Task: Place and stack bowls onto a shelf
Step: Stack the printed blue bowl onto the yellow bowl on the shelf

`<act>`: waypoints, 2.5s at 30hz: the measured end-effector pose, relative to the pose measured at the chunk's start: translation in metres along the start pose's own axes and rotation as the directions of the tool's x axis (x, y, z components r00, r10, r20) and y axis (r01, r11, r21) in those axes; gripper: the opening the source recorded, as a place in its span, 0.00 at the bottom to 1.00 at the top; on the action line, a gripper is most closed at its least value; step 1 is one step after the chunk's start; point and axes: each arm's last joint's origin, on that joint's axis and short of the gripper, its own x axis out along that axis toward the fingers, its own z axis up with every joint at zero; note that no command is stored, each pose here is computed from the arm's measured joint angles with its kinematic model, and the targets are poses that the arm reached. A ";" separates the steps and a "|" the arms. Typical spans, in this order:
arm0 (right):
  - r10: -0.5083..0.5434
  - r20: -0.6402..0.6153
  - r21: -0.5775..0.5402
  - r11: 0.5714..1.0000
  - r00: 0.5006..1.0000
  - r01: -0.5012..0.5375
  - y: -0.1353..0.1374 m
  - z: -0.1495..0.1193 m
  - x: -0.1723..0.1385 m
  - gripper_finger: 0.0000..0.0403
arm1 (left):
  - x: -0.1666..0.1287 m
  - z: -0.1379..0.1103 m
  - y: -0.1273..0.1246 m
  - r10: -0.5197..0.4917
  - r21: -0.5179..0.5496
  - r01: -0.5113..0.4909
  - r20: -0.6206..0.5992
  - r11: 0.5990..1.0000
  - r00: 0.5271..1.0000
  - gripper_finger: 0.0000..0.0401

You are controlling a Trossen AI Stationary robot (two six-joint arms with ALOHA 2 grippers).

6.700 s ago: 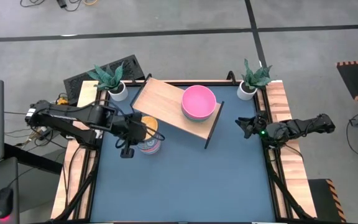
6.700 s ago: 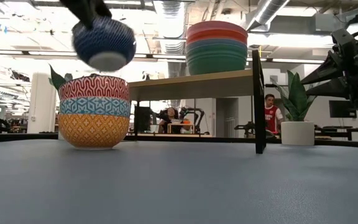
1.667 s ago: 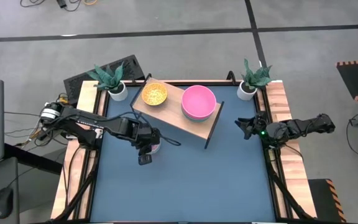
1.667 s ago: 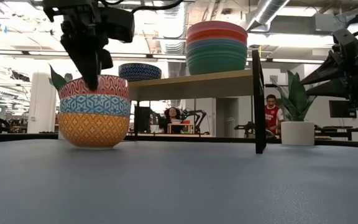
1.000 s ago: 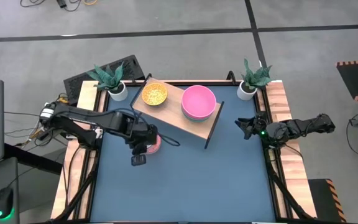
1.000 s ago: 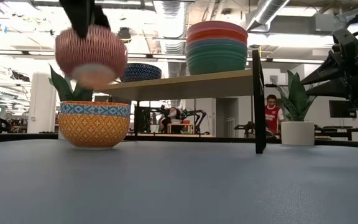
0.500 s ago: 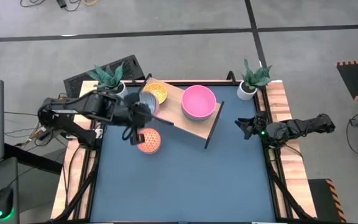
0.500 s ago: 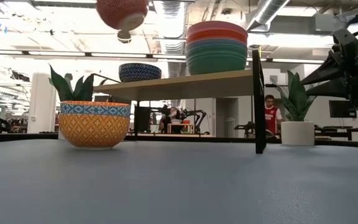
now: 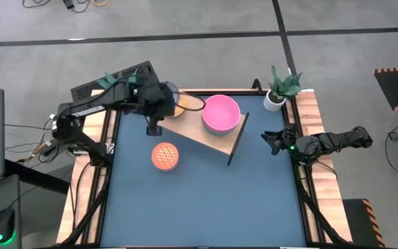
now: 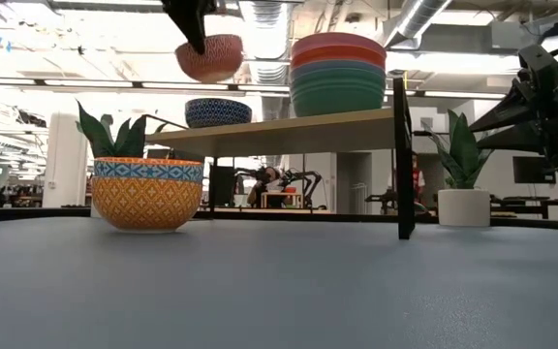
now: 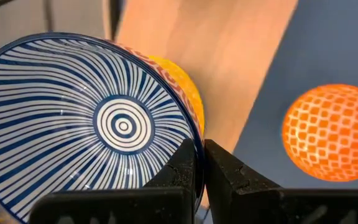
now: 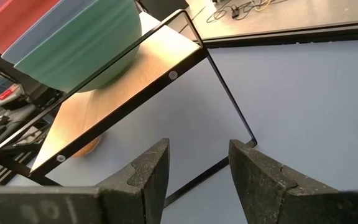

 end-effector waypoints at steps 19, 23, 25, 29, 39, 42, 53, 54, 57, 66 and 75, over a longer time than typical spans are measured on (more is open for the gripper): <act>-0.045 0.023 0.007 0.999 0.999 0.045 -0.002 0.001 0.002 0.47 | 0.047 -0.005 0.029 -0.148 0.154 0.163 -0.102 0.975 0.984 0.00; -0.050 0.026 0.009 0.999 0.998 0.050 -0.002 0.001 0.002 0.47 | 0.048 -0.005 0.030 -0.152 0.183 0.169 -0.104 0.968 0.983 0.00; -0.050 0.026 0.010 0.999 0.998 0.050 -0.002 0.001 0.002 0.47 | 0.048 -0.006 0.031 -0.152 0.186 0.170 -0.104 0.968 0.983 0.00; -0.050 0.026 0.010 0.999 0.998 0.050 -0.002 0.001 0.002 0.47 | 0.048 -0.007 0.032 -0.184 0.171 0.197 -0.091 0.965 0.979 0.00; -0.050 0.026 0.005 0.999 0.998 0.050 -0.002 0.001 0.002 0.47 | 0.050 -0.010 0.038 -0.211 0.148 0.220 -0.075 0.964 0.975 0.00; -0.050 0.026 0.005 0.999 0.998 0.050 -0.002 0.001 0.002 0.47 | 0.050 -0.011 0.039 -0.213 0.147 0.221 -0.074 0.964 0.974 0.00; -0.050 0.026 0.001 0.999 0.998 0.050 -0.002 0.001 0.002 0.47 | 0.050 -0.010 0.038 -0.244 0.149 0.249 -0.056 0.957 0.968 0.00; -0.050 0.026 0.001 0.999 0.998 0.050 -0.002 0.001 0.002 0.47 | 0.050 -0.010 0.038 -0.243 0.152 0.249 -0.056 0.957 0.968 0.00; -0.050 0.026 0.001 0.999 0.998 0.050 -0.002 0.001 0.002 0.47 | 0.050 -0.010 0.038 -0.243 0.156 0.249 -0.056 0.956 0.968 0.00; -0.050 0.025 0.002 0.999 0.998 0.050 -0.002 0.001 0.002 0.47 | 0.054 -0.010 0.038 -0.251 0.171 0.261 -0.077 0.950 0.965 0.00; -0.049 0.024 0.002 0.999 0.998 0.049 -0.002 0.001 0.002 0.47 | 0.072 -0.006 0.038 -0.236 0.179 0.259 -0.141 0.949 0.962 0.00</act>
